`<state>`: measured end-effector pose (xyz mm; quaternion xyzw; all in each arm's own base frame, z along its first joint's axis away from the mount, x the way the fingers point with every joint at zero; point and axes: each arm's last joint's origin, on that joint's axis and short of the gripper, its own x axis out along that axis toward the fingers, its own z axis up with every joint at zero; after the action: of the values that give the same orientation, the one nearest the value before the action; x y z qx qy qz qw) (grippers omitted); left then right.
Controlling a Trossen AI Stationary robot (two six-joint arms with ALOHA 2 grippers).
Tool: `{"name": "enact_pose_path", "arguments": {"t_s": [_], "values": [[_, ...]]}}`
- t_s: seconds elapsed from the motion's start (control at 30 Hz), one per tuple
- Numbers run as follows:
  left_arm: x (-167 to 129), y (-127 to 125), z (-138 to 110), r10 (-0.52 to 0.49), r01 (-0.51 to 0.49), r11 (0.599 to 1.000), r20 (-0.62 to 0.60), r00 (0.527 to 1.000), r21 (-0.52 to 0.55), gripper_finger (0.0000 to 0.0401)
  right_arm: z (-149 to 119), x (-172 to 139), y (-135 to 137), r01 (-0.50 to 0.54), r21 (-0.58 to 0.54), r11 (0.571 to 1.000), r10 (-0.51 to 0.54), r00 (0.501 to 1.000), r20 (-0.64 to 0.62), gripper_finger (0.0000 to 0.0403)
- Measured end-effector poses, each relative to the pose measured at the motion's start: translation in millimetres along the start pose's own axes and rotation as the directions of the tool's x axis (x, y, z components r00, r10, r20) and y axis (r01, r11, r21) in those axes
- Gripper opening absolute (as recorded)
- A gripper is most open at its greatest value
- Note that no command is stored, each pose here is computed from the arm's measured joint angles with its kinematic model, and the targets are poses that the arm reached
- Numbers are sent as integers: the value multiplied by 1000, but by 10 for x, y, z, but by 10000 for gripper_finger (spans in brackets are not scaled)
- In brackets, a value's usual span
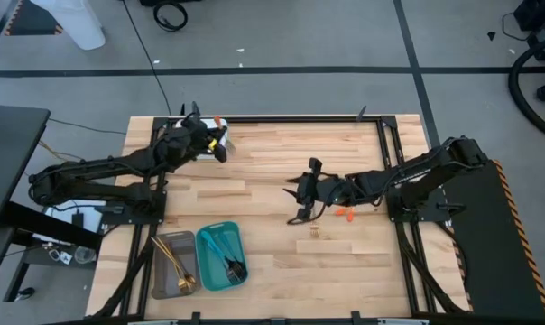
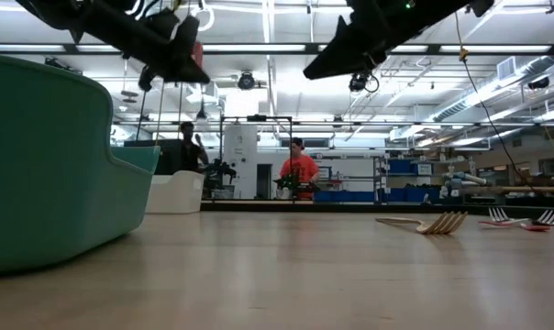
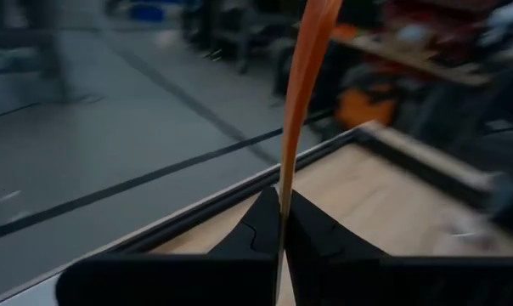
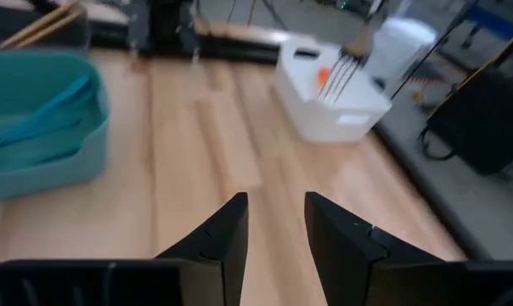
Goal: Sort silverware by color (type)
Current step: Put the orange fork into the white bin
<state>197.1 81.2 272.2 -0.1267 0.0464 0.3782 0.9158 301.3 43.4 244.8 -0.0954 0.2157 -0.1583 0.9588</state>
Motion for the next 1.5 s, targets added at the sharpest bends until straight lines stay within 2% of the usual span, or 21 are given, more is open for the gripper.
{"name": "enact_pose_path", "arguments": {"t_s": [0.13, 0.27, 0.33, 0.5, 0.67, 0.87, 1.0, 1.27, 1.37, 1.5], "values": [[-54, -142, 48, -91, 93, 995, 65, 994, -26, 13, 55, 12, -42, 56, -43, 998, -53, 997, 49, 131], [-114, -259, 94, -160, 168, 984, 128, 979, -61, 14, 80, 2, -77, 199, -119, 973, -193, 979, 62, 139], [-141, -310, 105, -188, 201, 976, 147, 971, -79, 14, 100, -2, -87, 231, -130, 964, -223, 972, 76, 145], [-109, -505, 1, -248, 259, 964, 143, 958, -64, 15, 135, 2, -84, 187, -112, 976, -175, 978, 111, 165], [2, -743, -155, -282, 294, 955, 183, 942, -43, 15, 142, 1, -86, 188, -107, 976, -176, 977, 117, 187], [113, -929, -314, -324, 339, 940, 230, 918, -31, 15, 145, 21, -102, 141, -103, 985, -128, 984, 124, 188], [177, -1005, -420, -322, 345, 937, 256, 912, -49, 15, 179, 29, -138, 156, -69, 985, -144, 978, 153, 178], [299, -1097, -590, -327, 359, 932, 327, 887, -42, 16, 177, 70, -179, 179, -70, 981, -167, 974, 155, 170], [345, -1176, -567, -332, 368, 929, 347, 877, -41, 16, 153, 112, -179, 193, -109, 975, -177, 973, 146, 170], [410, -1352, -496, -350, 367, 930, 352, 868, 21, 16, 130, 161, -167, 250, -154, 956, -229, 963, 141, 170]]}}
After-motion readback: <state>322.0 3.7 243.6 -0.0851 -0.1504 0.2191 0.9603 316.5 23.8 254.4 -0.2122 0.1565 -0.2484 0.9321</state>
